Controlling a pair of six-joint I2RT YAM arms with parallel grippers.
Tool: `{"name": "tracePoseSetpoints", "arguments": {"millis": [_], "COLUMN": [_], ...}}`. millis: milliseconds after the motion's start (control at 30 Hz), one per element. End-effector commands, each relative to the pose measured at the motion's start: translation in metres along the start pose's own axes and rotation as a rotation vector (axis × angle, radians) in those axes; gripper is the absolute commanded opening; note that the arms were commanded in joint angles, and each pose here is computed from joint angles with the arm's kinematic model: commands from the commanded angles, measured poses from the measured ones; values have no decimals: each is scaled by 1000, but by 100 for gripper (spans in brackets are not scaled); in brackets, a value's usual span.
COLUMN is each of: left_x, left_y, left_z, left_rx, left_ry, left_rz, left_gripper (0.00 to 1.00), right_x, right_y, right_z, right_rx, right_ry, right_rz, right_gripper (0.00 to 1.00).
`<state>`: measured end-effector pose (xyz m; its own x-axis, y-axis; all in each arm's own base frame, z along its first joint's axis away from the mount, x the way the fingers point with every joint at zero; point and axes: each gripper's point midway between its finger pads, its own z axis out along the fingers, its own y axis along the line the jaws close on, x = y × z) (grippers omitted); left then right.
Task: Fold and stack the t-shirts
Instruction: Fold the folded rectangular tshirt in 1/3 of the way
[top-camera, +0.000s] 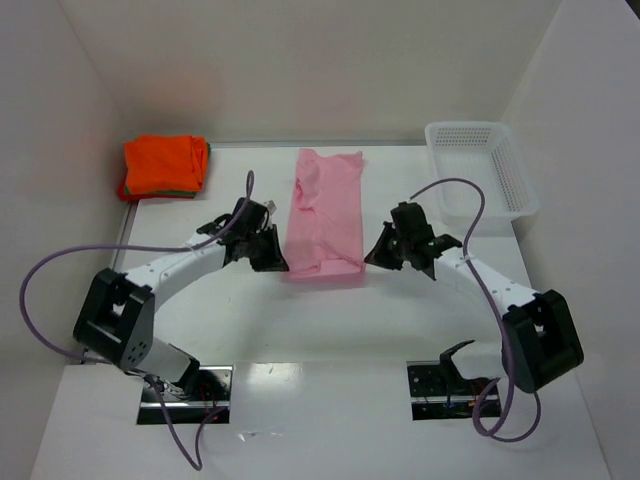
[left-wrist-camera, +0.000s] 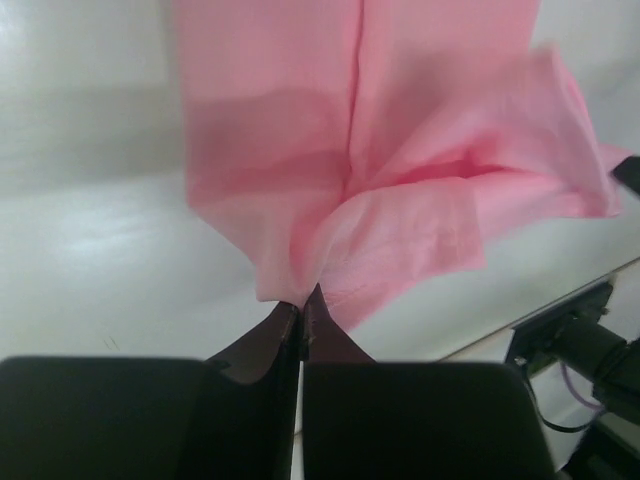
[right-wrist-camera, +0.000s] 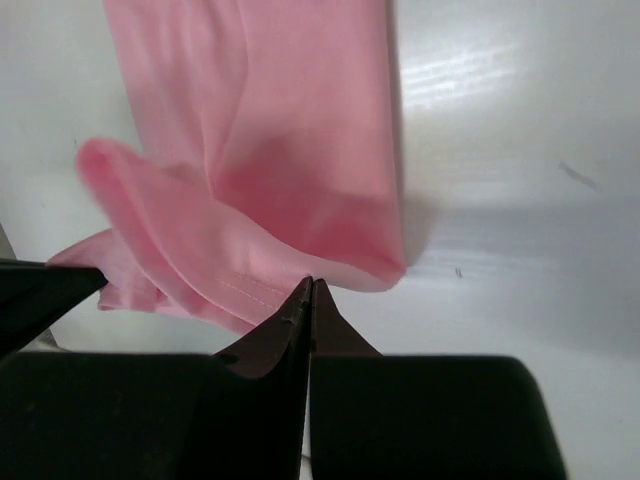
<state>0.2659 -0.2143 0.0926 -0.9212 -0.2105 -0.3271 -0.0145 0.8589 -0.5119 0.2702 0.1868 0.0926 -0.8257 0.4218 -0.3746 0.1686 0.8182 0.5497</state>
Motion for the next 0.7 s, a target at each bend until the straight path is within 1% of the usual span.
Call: {"name": "tracePoseSetpoints", "arguments": {"millis": [0, 33, 167, 200, 233, 267, 300, 433, 500, 533, 600, 667], "left_x": [-26, -31, -64, -70, -71, -88, -90, -107, -107, -115, -115, -125], "left_y": [-4, -5, -9, -2, -6, -10, -4, -10, -10, -10, -9, -11], "left_z": [13, 17, 30, 38, 41, 40, 49, 60, 67, 67, 71, 71], "left_rx": [44, 48, 74, 68, 85, 103, 94, 122, 134, 133, 138, 143], "left_ry": [34, 39, 30, 42, 59, 32, 55, 66, 87, 79, 88, 68], "left_rz": [92, 99, 122, 101, 115, 136, 126, 154, 168, 163, 169, 169], "left_gripper": [0, 0, 0, 0, 0, 0, 0, 0, 0, 0, 0, 0], "right_x": [-35, -50, -73, -75, -83, -84, -87, -103, -106, -114, -116, -129], "right_y": [9, 15, 15, 19, 18, 20, 21, 29, 29, 36, 38, 49], "right_z": [7, 7, 25, 28, 35, 39, 42, 58, 69, 70, 79, 80], "right_rx": [5, -12, -9, -22, -16, -21, -20, -32, -26, -38, -39, -58], "right_ry": [-48, -71, -68, -60, -66, -56, -54, -51, -44, -58, -45, -68], "right_rz": [-48, -52, -51, -52, -52, -60, -60, -75, -82, -86, -84, -100], "right_gripper": [0, 0, 0, 0, 0, 0, 0, 0, 0, 0, 0, 0]}}
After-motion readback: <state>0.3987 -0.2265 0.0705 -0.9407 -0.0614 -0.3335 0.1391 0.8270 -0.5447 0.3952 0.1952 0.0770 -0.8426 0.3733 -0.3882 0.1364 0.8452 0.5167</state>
